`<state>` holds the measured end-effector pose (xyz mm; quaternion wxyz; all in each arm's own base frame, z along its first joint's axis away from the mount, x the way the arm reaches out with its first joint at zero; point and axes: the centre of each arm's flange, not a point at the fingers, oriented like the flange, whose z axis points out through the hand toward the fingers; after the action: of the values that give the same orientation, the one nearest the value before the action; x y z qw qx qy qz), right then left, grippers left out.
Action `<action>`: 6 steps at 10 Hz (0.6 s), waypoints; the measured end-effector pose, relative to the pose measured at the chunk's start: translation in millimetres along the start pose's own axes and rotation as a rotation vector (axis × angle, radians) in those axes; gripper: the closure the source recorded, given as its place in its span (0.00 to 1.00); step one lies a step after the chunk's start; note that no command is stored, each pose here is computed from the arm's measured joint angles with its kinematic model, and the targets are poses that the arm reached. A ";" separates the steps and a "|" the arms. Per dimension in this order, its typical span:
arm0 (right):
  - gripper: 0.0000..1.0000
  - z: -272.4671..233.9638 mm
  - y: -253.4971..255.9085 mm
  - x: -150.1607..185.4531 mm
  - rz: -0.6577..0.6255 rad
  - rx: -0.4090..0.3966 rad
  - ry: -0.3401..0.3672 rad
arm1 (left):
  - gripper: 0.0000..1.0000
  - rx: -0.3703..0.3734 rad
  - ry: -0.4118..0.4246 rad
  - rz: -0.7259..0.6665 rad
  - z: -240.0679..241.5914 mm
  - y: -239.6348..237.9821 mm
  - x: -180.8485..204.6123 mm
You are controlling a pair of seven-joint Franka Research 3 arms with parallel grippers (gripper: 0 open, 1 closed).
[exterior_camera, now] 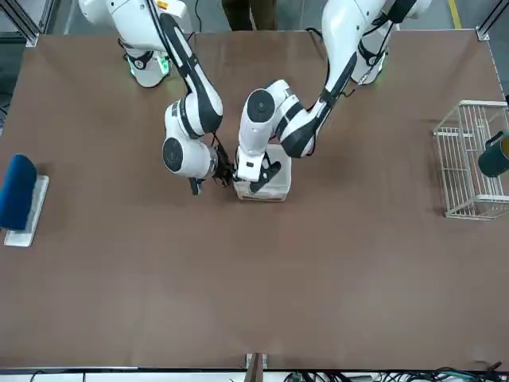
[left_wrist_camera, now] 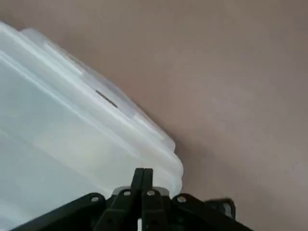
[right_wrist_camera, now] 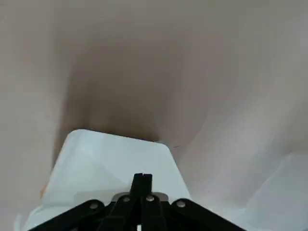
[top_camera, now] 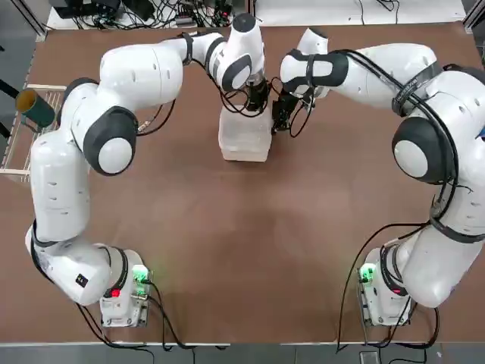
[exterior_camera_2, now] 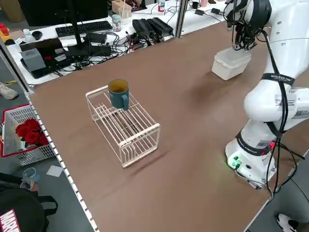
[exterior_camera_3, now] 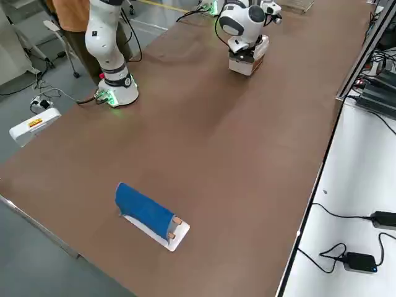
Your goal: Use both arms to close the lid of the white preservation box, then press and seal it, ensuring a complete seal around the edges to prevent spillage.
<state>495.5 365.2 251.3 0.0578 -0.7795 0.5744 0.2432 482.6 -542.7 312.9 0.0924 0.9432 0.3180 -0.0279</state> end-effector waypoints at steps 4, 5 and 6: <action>0.99 -37.7 -6.7 -3.5 -0.039 -0.013 -0.030 | 0.99 0.030 0.021 -0.026 -7.9 -4.4 26.8; 0.99 -49.3 -6.8 -2.3 -0.056 -0.031 -0.021 | 0.99 0.053 0.029 -0.029 -16.5 -7.4 38.5; 0.99 -63.5 -8.7 -1.3 -0.098 -0.052 0.011 | 0.99 0.081 0.036 -0.023 -29.7 -11.8 50.2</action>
<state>523.0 345.8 305.8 0.0461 -0.8093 0.5293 0.2504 515.3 -497.9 334.7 0.0480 0.9428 0.3289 -0.0249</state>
